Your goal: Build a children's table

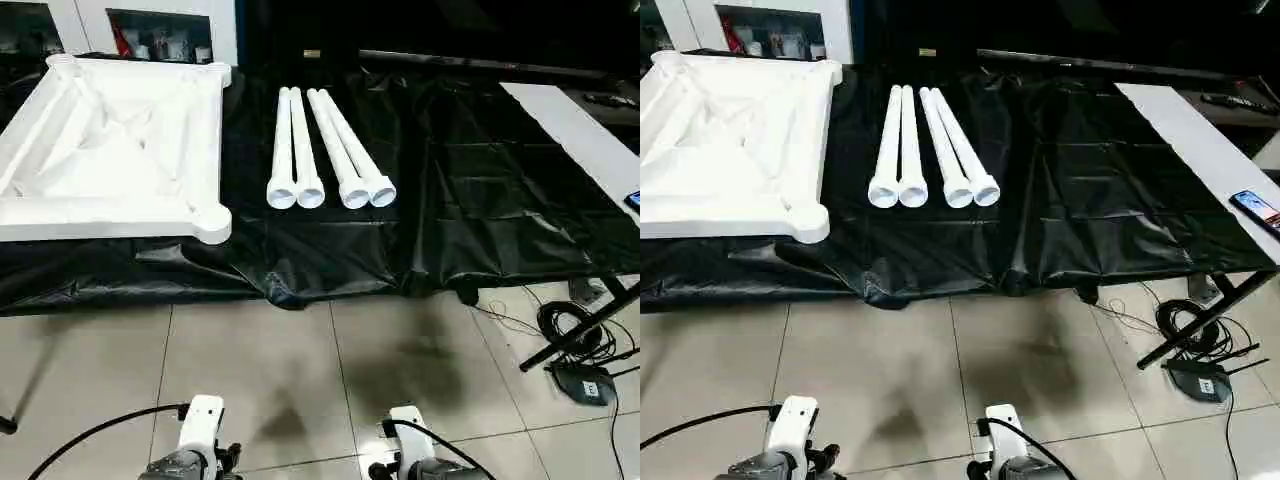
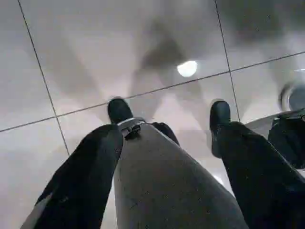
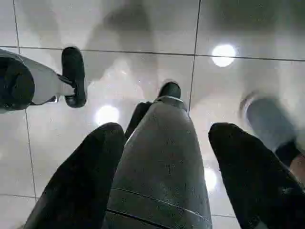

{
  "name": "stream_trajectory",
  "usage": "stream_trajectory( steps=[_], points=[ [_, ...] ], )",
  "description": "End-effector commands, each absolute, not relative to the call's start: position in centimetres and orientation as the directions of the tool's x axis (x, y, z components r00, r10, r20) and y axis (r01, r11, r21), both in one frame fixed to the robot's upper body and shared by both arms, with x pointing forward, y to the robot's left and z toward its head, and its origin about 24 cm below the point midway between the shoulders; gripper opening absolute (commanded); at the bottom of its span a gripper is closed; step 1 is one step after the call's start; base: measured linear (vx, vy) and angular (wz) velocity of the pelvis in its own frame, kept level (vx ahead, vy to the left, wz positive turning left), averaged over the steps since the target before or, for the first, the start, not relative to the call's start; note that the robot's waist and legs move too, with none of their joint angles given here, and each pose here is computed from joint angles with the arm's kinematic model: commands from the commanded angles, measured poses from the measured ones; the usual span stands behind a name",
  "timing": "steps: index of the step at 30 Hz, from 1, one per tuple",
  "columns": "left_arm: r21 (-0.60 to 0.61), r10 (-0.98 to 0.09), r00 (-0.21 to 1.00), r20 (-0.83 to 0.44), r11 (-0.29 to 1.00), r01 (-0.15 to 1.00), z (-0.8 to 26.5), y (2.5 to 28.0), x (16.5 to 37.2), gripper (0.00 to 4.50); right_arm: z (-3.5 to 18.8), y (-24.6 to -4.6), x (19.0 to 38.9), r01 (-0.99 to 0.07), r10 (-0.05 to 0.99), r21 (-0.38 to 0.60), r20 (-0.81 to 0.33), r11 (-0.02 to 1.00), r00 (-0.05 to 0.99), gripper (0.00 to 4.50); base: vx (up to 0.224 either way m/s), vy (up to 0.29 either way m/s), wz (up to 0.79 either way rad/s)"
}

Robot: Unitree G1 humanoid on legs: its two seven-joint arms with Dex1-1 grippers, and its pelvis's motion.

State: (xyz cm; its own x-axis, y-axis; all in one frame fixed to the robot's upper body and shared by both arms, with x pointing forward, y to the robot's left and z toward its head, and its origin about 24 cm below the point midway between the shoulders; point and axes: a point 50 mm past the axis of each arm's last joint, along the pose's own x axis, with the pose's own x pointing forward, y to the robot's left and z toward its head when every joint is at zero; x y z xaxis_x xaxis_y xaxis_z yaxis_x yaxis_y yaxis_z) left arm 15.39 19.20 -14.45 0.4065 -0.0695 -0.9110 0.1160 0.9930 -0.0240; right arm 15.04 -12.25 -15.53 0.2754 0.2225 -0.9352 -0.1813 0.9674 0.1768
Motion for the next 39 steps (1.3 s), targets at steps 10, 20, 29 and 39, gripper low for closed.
stream_trajectory(
  steps=[10,20,29,39],
  points=[
    [-0.031,-0.068,0.342,-0.937,0.993,0.112,-15.2,18.9,13.8,3.61,-15.5,-12.7,15.1,-0.182,0.203,0.156,-0.938,0.971,0.281,3.26,0.000,0.000,0.00],
    [-0.031,-0.068,0.342,-0.937,0.993,0.112,-15.2,18.9,13.8,3.61,-15.5,-12.7,15.1,-0.182,0.203,0.156,-0.938,0.971,0.281,3.26,0.000,0.000,0.00],
    [-0.031,-0.068,0.342,-0.937,0.993,0.112,-15.2,18.9,13.8,3.61,-15.5,-12.7,15.1,-0.182,0.203,0.156,-0.938,0.971,0.281,3.26,0.000,0.000,0.00],
    [-0.009,-0.016,0.348,-0.937,1.000,0.020,-14.1,17.4,18.5,3.61,-14.7,-15.2,17.6,-0.129,0.080,0.040,-0.945,0.991,0.317,3.26,0.000,0.000,0.00]
  ],
)
